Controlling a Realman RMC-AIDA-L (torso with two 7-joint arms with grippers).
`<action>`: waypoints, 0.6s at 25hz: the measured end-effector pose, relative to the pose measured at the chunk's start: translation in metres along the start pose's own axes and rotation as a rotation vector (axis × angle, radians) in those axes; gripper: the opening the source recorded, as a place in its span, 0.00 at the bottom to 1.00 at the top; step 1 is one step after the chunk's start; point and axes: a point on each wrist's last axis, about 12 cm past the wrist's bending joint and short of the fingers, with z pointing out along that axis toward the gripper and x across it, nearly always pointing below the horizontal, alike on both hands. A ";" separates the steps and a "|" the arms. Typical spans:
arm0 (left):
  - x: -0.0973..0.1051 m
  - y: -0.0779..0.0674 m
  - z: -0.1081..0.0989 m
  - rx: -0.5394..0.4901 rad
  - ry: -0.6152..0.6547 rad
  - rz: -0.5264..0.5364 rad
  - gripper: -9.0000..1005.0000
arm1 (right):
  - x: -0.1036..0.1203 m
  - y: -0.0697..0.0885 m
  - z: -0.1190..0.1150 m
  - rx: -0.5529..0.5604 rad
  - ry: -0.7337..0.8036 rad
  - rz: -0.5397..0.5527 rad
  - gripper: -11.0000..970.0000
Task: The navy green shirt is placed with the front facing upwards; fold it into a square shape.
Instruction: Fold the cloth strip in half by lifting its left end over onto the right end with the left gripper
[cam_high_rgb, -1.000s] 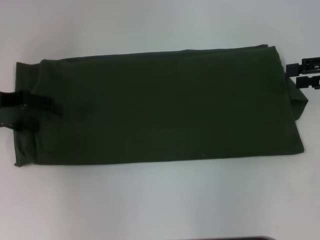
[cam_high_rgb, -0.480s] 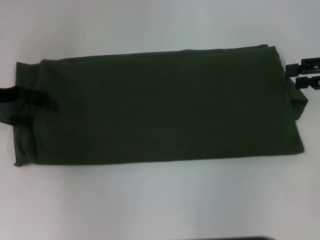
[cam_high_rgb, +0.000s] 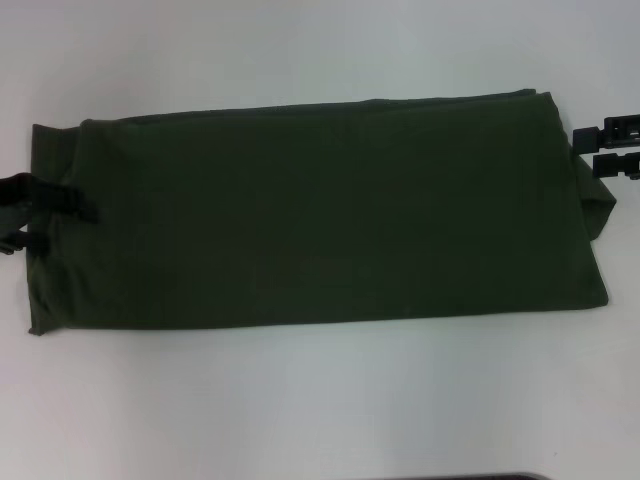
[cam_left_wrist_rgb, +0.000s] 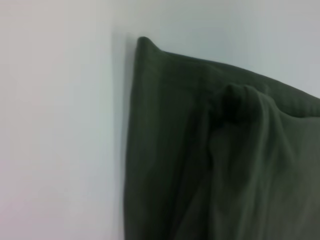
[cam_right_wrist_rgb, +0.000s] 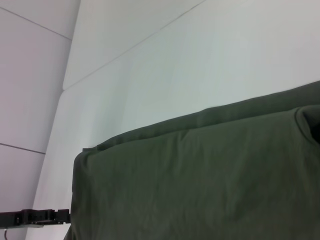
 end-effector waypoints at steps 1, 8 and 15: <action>0.000 0.000 0.000 -0.004 -0.002 -0.003 0.87 | 0.000 0.000 0.000 0.000 0.000 0.000 0.82; -0.003 0.002 -0.007 -0.014 -0.021 -0.010 0.87 | 0.000 0.000 0.000 0.002 0.000 0.000 0.82; -0.005 -0.011 -0.027 0.107 -0.051 0.007 0.87 | 0.000 0.000 -0.001 0.003 0.001 0.000 0.82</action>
